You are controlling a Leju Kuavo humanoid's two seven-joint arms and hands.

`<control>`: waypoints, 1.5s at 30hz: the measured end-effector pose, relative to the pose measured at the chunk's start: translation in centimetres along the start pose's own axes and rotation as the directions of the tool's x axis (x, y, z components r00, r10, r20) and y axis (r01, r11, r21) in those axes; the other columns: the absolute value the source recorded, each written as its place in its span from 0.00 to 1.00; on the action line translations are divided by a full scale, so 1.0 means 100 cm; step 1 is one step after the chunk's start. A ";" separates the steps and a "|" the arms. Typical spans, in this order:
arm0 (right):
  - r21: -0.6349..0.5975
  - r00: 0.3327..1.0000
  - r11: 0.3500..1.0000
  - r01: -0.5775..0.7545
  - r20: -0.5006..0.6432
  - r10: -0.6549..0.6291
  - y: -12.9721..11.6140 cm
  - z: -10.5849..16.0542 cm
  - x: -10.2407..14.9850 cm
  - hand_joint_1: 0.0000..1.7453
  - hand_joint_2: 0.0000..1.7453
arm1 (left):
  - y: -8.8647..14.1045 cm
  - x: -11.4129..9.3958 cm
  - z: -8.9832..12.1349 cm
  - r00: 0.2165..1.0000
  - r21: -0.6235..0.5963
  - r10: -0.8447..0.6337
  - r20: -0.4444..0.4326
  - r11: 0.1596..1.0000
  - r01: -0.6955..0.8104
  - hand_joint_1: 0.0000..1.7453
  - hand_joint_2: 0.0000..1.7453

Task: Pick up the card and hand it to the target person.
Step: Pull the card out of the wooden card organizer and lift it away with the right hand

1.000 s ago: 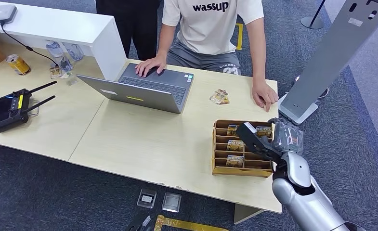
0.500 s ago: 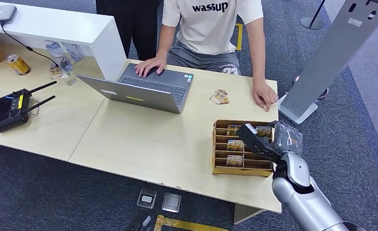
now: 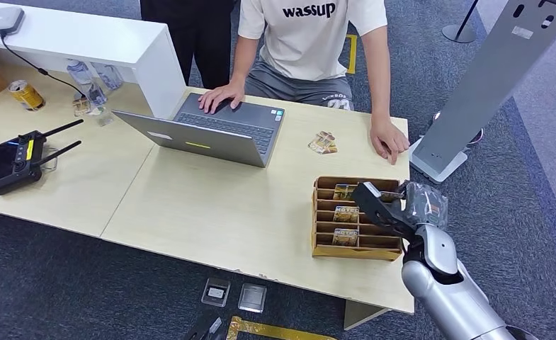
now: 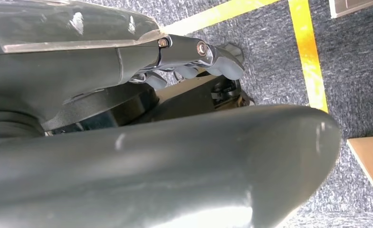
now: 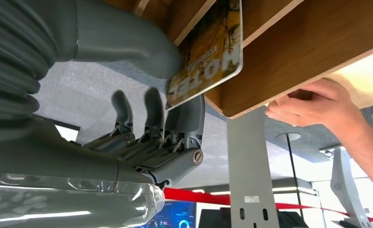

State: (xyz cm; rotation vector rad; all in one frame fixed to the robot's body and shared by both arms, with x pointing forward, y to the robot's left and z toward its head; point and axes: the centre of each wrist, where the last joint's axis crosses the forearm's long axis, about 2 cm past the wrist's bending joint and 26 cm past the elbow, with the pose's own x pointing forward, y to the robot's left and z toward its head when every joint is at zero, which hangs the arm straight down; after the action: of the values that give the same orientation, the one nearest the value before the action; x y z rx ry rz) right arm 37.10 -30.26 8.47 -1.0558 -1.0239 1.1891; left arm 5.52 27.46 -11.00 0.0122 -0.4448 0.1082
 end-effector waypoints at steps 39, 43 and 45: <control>-0.033 0.999 0.999 0.016 -0.039 -0.017 -0.004 0.008 0.005 0.86 1.00 | 0.000 0.000 0.000 1.000 -0.002 -0.001 0.016 1.000 0.001 0.00 1.00; -0.079 0.997 0.997 0.028 -0.065 -0.033 -0.011 0.014 0.000 0.86 1.00 | 0.000 -0.001 0.000 1.000 0.000 0.005 0.012 1.000 -0.005 0.00 1.00; -0.108 0.997 0.994 0.032 -0.070 -0.040 -0.015 0.019 -0.001 0.86 1.00 | 0.000 -0.001 0.000 1.000 0.001 0.010 0.011 1.000 -0.010 0.00 1.00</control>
State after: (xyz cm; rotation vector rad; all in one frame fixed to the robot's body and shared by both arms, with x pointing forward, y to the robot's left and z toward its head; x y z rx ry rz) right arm 35.52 -30.34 10.28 -1.1508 -1.0549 1.0697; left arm 5.41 27.43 -11.01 0.0117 -0.4555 0.1181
